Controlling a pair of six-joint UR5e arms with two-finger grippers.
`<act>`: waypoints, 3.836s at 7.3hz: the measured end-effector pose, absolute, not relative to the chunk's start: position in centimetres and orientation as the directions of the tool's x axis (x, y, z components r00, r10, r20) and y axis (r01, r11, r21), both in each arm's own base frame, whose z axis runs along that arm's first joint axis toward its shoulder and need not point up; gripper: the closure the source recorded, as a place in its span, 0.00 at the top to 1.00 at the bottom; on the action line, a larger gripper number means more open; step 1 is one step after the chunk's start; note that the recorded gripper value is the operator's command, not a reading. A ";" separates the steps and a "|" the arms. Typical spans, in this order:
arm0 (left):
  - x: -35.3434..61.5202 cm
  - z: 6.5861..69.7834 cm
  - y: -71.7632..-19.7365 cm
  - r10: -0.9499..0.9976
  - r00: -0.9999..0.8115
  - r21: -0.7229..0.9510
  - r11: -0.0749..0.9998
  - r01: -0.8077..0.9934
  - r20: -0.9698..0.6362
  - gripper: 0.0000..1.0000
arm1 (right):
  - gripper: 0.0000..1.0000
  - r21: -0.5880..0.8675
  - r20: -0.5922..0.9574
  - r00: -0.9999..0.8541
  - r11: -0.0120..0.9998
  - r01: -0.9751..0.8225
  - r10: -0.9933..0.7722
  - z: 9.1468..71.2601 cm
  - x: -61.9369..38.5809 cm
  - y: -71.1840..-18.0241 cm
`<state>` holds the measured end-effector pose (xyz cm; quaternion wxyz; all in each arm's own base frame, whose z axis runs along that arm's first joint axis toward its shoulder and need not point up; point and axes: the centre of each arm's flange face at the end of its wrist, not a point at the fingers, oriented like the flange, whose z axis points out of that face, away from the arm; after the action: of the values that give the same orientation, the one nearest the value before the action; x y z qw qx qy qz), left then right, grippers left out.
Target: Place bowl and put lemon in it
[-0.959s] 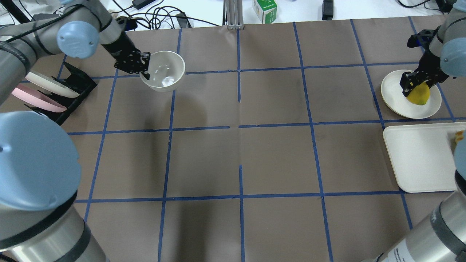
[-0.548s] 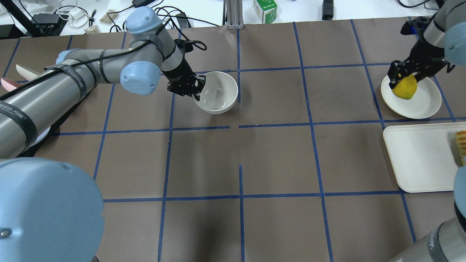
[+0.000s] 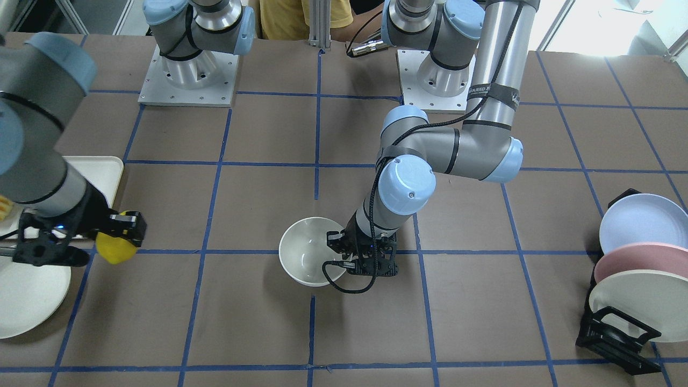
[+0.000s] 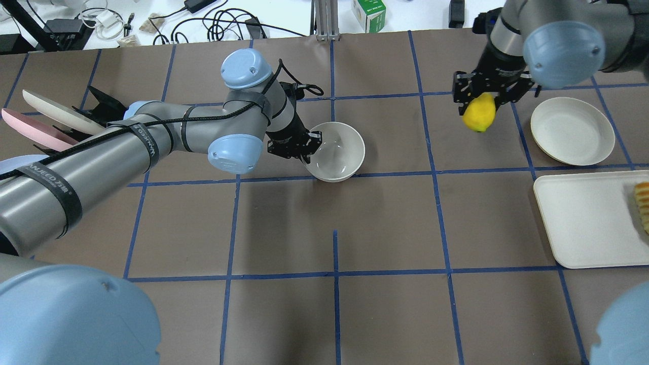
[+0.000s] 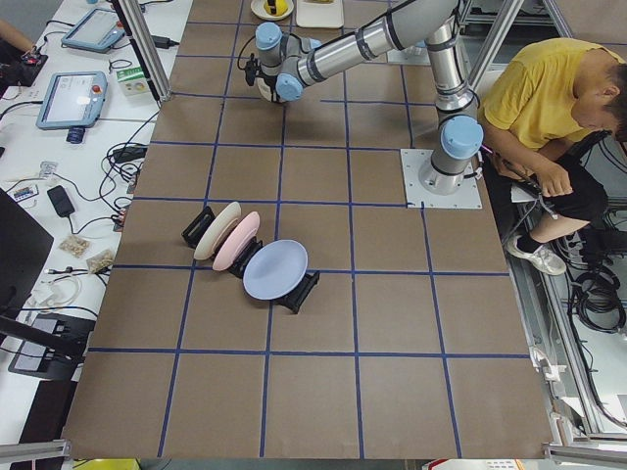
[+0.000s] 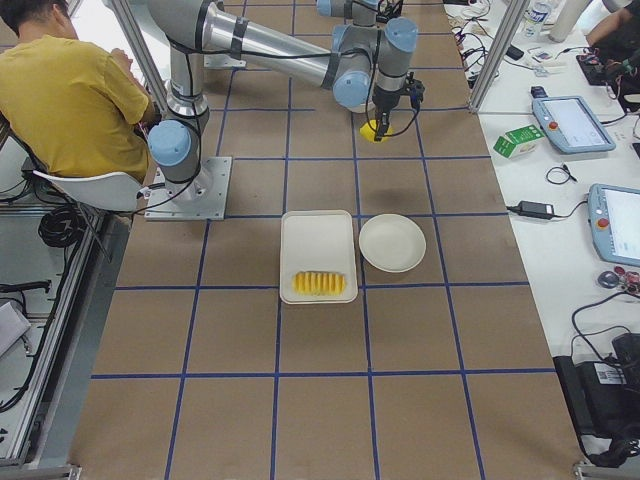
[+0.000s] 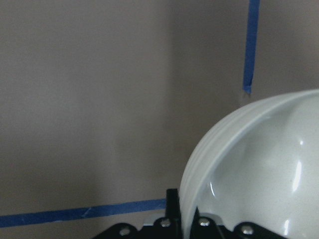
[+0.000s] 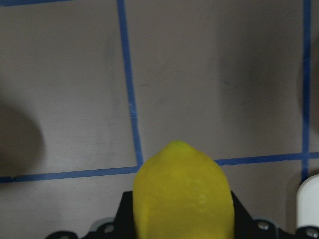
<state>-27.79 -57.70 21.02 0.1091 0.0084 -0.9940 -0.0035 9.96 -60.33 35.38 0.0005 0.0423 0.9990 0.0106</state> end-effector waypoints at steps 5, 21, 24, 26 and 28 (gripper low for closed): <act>-25.3 25.7 -58.1 0.008 -0.980 -0.033 0.999 0.001 0.201 1.00 | 0.00 -0.030 -0.095 -0.988 0.991 0.129 0.126 35.1 21.1 -59.8; -10.4 49.8 -51.2 0.049 -0.999 -0.047 0.998 0.049 -0.006 1.00 | 1.00 0.036 -0.069 -0.979 0.981 0.189 0.191 25.0 33.9 -58.5; -10.4 49.9 -51.2 0.048 -0.999 -0.050 0.998 0.048 -0.005 1.00 | 1.00 0.001 -0.061 -0.974 0.976 0.217 0.216 36.1 25.9 -57.5; -10.4 49.9 -51.2 0.048 -0.999 -0.050 0.998 0.048 -0.006 1.00 | 1.00 -0.013 -0.055 -0.972 0.973 0.229 0.228 42.6 20.1 -55.2; -10.4 49.8 -51.3 0.049 -0.999 -0.048 0.998 0.049 -0.005 1.00 | 1.00 0.012 -0.032 -0.976 0.976 0.217 0.217 45.6 16.4 -52.6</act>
<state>-10.40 -51.32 49.82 -0.0021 -0.0246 -0.9994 0.0238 16.40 -52.56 45.62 0.0165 0.1093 0.9939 0.0040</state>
